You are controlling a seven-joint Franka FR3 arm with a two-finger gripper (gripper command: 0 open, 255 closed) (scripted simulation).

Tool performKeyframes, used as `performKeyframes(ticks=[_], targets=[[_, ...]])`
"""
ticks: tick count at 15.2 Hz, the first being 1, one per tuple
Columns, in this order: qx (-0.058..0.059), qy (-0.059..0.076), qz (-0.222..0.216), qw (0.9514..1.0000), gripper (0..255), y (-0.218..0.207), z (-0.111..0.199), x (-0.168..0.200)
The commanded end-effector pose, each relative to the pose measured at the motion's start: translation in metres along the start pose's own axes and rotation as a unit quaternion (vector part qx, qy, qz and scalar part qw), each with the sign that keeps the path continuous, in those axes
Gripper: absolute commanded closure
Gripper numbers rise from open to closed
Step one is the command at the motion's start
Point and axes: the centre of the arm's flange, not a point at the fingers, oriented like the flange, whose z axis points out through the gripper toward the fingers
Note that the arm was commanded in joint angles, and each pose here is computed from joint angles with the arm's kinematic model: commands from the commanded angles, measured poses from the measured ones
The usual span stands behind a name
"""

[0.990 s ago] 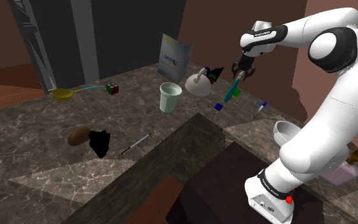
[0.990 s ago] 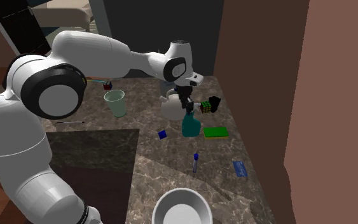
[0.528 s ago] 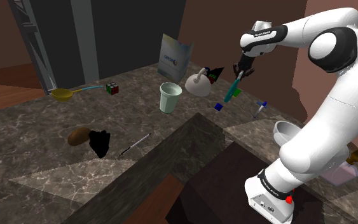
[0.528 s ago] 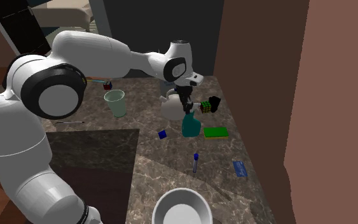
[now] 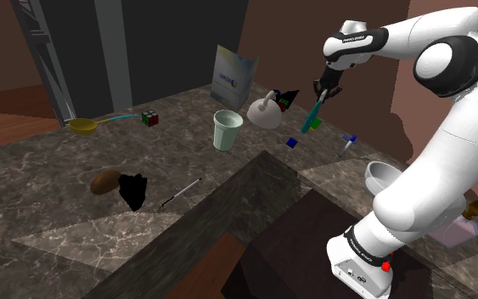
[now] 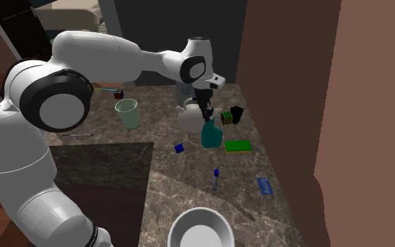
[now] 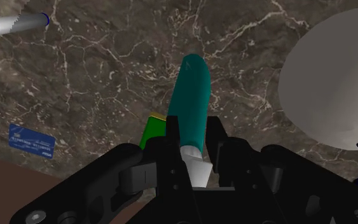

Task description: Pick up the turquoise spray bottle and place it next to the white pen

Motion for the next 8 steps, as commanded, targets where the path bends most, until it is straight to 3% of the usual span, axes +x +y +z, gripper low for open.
performKeyframes(ticks=[1,8], targets=[[0.000,0.000,0.000,1.0000,255,0.003,-0.012,0.000],[0.000,0.000,0.000,1.0000,255,0.006,-0.048,0.003]])
